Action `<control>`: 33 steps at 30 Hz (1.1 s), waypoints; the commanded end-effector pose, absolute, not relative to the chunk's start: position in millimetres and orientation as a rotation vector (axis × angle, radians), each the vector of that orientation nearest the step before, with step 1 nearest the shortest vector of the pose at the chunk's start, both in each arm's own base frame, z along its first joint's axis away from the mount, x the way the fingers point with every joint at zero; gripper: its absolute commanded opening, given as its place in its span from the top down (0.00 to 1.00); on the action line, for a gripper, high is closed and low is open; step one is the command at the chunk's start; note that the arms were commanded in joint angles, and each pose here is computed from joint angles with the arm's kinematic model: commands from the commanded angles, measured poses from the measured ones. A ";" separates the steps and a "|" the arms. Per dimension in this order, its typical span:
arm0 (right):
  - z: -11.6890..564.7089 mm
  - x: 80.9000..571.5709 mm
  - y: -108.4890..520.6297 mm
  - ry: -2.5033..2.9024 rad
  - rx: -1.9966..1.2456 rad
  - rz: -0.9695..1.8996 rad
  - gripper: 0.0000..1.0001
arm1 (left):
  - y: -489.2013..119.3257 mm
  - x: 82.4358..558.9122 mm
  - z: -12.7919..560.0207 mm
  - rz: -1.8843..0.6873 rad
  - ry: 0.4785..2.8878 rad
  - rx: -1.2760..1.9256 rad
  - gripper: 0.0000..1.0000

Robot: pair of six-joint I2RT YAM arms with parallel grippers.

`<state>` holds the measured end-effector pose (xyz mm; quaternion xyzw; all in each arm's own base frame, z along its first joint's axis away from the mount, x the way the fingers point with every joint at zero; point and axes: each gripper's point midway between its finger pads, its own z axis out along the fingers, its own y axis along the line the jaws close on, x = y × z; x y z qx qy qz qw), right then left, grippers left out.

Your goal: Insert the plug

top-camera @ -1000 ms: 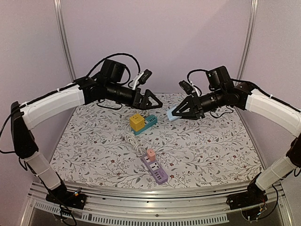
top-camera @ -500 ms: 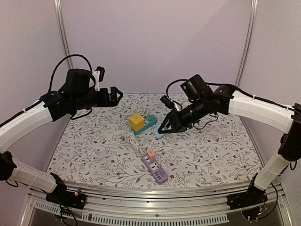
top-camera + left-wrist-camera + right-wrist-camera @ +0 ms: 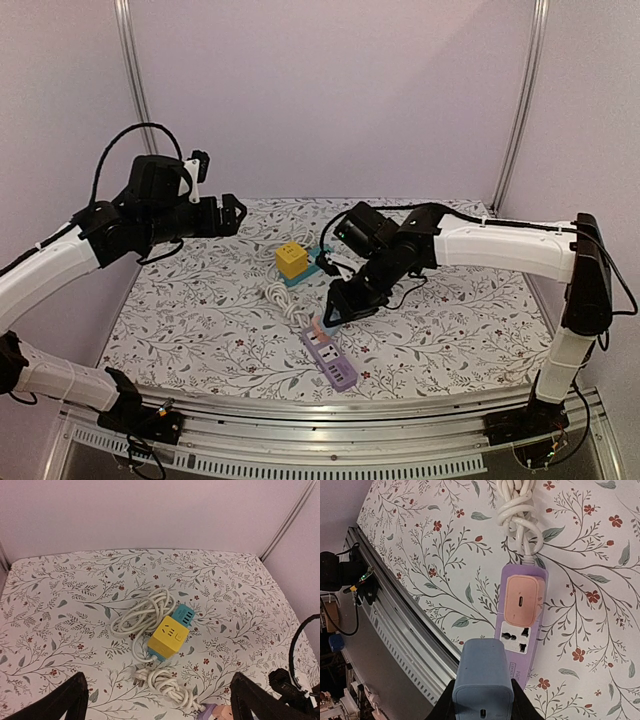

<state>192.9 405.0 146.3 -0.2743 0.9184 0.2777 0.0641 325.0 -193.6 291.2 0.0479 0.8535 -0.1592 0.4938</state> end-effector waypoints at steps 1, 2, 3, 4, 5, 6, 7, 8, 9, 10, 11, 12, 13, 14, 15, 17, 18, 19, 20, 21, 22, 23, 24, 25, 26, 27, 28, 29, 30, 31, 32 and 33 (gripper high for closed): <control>122.4 197.0 401.8 2.818 -0.780 0.678 1.00 | -185.4 319.4 280.6 -0.359 2.108 0.098 0.02; 118.1 195.9 401.2 2.828 -0.778 0.659 1.00 | -185.0 319.2 280.7 -0.362 2.108 0.094 0.02; 112.3 194.9 400.1 2.841 -0.775 0.634 1.00 | -185.1 318.8 279.7 -0.362 2.111 0.095 0.02; 107.8 193.4 398.6 2.851 -0.772 0.611 1.00 | -185.2 318.4 279.9 -0.365 2.110 0.095 0.02; 102.8 193.3 396.4 2.863 -0.763 0.590 1.00 | -185.1 318.3 279.8 -0.364 2.111 0.097 0.02; 99.5 193.2 394.6 2.873 -0.748 0.574 1.00 | -184.7 318.0 279.2 -0.362 2.113 0.097 0.02; 95.2 193.2 391.9 2.883 -0.737 0.553 1.00 | -184.8 317.5 278.8 -0.361 2.114 0.099 0.02; 91.6 193.5 389.3 2.892 -0.721 0.534 1.00 | -184.6 317.2 278.6 -0.361 2.115 0.099 0.02; 89.1 194.1 387.7 2.897 -0.702 0.521 1.00 | -184.2 317.0 278.2 -0.360 2.115 0.099 0.02; 86.9 194.1 386.0 2.901 -0.692 0.509 1.00 | -183.9 316.7 278.0 -0.361 2.115 0.098 0.02; 85.2 194.0 385.3 2.904 -0.680 0.504 1.00 | -183.6 316.4 277.6 -0.360 2.116 0.098 0.01; 84.0 194.5 384.6 2.906 -0.671 0.500 1.00 | -183.8 316.0 277.1 -0.360 2.117 0.100 0.01; 82.7 194.7 384.1 2.909 -0.662 0.495 1.00 | -183.2 315.9 276.9 -0.358 2.116 0.098 0.01; 81.6 194.4 384.4 2.909 -0.659 0.494 1.00 | -182.3 316.0 277.0 -0.355 2.115 0.096 0.01; 80.6 194.0 384.6 2.910 -0.656 0.494 1.00 | -182.0 315.7 276.7 -0.353 2.114 0.096 0.01; 77.2 192.6 384.9 2.915 -0.657 0.488 1.00 | -180.5 315.7 277.5 -0.348 2.108 0.090 0.01; 76.0 192.0 385.4 2.917 -0.659 0.486 1.00 | -179.9 316.0 277.4 -0.345 2.107 0.090 0.01; 74.8 191.6 385.9 2.919 -0.659 0.484 1.00 | -180.0 315.7 278.4 -0.346 2.103 0.091 0.01; 73.1 190.9 387.2 2.918 -0.668 0.482 1.00 | -180.3 315.8 278.0 -0.345 2.103 0.094 0.00; 72.1 190.0 388.6 2.918 -0.673 0.484 1.00 | -179.9 315.8 278.4 -0.345 2.102 0.094 0.01; 71.4 188.4 390.2 2.918 -0.681 0.488 1.00 | -180.4 315.7 278.5 -0.346 2.101 0.097 0.01; 71.2 188.1 391.6 2.917 -0.684 0.492 1.00 | -180.8 316.0 278.1 -0.346 2.102 0.100 0.01; 70.0 187.3 392.3 2.920 -0.687 0.492 1.00 | -181.1 315.8 277.8 -0.346 2.103 0.102 0.01; 69.4 186.4 393.4 2.921 -0.689 0.495 1.00 | -181.3 315.9 277.7 -0.346 2.103 0.105 0.01; 67.6 185.4 393.1 2.926 -0.692 0.490 1.00 | -181.2 316.0 277.7 -0.345 2.103 0.106 0.01; 65.5 185.0 393.1 2.930 -0.691 0.485 1.00 | -181.3 316.1 277.3 -0.344 2.104 0.106 0.01; 64.1 184.6 392.6 2.934 -0.691 0.480 1.00 | -181.1 316.2 277.1 -0.343 2.105 0.106 0.01; 63.1 183.9 392.5 2.937 -0.690 0.479 1.00 | -181.4 316.3 276.5 -0.343 2.106 0.107 0.01; 62.6 183.4 392.8 2.938 -0.692 0.478 1.00 | -181.8 316.4 276.5 -0.344 2.106 0.108 0.00; 61.2 183.4 392.1 2.940 -0.691 0.472 1.00 | -182.0 316.5 276.7 -0.347 2.105 0.109 0.01; 61.1 182.8 392.2 2.941 -0.692 0.470 1.00 | -182.6 316.6 276.6 -0.347 2.105 0.111 0.01; 60.8 182.8 392.8 2.939 -0.694 0.470 1.00 | -182.7 317.0 276.0 -0.345 2.106 0.114 0.00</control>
